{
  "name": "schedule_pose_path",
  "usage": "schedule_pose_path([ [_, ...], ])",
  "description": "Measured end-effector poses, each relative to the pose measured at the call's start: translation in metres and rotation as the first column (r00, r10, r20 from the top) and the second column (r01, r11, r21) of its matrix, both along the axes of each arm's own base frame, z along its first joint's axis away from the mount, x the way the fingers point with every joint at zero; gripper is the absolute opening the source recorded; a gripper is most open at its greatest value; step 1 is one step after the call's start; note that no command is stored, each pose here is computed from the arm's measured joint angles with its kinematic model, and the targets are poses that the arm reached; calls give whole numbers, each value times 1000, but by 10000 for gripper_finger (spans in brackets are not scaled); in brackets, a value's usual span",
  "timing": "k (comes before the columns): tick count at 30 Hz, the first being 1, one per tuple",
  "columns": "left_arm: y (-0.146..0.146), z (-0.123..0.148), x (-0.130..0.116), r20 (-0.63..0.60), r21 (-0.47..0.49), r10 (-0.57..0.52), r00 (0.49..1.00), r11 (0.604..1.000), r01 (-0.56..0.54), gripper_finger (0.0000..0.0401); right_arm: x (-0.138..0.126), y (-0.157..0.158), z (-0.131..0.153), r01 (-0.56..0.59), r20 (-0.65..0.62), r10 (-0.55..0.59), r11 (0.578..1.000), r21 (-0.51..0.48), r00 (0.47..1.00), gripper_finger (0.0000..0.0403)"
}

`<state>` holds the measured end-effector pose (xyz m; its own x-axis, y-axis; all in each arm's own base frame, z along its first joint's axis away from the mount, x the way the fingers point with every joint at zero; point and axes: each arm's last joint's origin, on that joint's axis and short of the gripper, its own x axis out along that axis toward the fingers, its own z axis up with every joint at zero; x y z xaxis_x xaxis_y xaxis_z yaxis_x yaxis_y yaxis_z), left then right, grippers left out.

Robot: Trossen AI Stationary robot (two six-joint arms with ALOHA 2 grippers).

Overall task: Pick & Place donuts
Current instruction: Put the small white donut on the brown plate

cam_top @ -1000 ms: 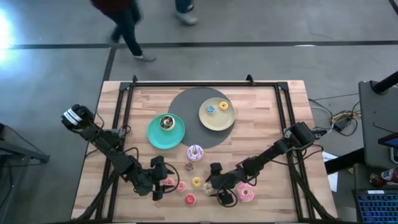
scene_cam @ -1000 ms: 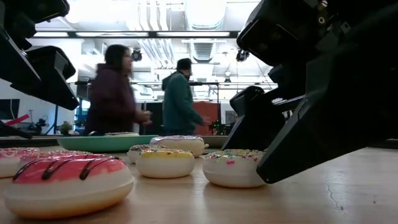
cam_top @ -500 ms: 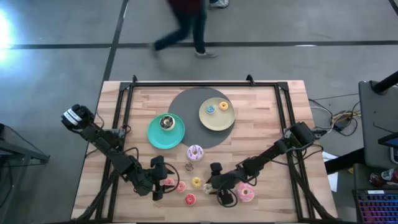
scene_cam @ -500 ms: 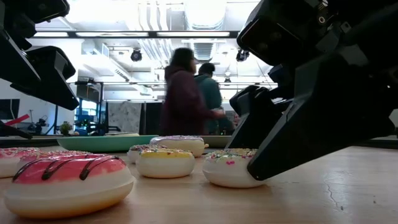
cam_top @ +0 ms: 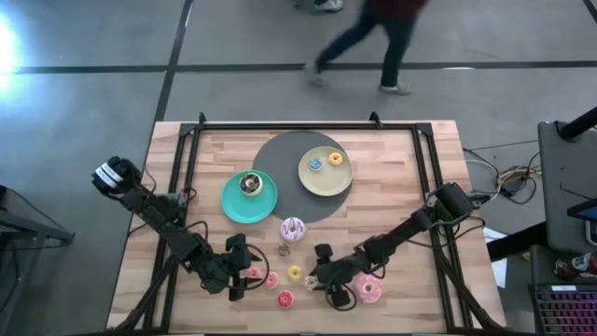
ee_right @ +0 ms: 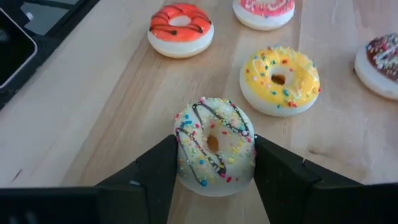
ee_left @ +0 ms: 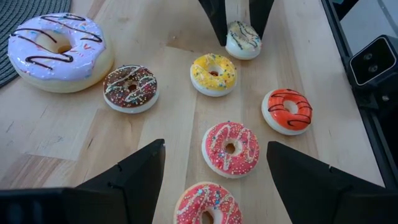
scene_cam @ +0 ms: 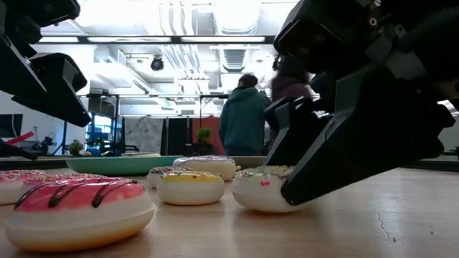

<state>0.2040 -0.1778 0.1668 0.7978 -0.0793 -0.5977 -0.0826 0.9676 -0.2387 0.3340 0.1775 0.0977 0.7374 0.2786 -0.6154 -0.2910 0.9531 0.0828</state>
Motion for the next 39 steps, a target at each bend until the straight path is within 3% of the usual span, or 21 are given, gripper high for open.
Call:
schedule_pose_path([
  [11,0,0,0,-1,4,-3,1000,1000,3,257,-7,-12,36,16,-11,-16,999,-39,1000,182],
  [21,0,0,0,0,17,-12,1000,1000,12,257,-15,-53,77,109,-25,-114,983,-148,993,185],
  [30,0,-1,0,-1,36,-24,1000,999,24,257,-26,-119,102,232,-14,-240,950,-210,971,182],
  [39,2,-2,-1,-4,62,-18,1000,998,18,257,-61,-196,102,434,-2,-447,871,-231,895,180],
])
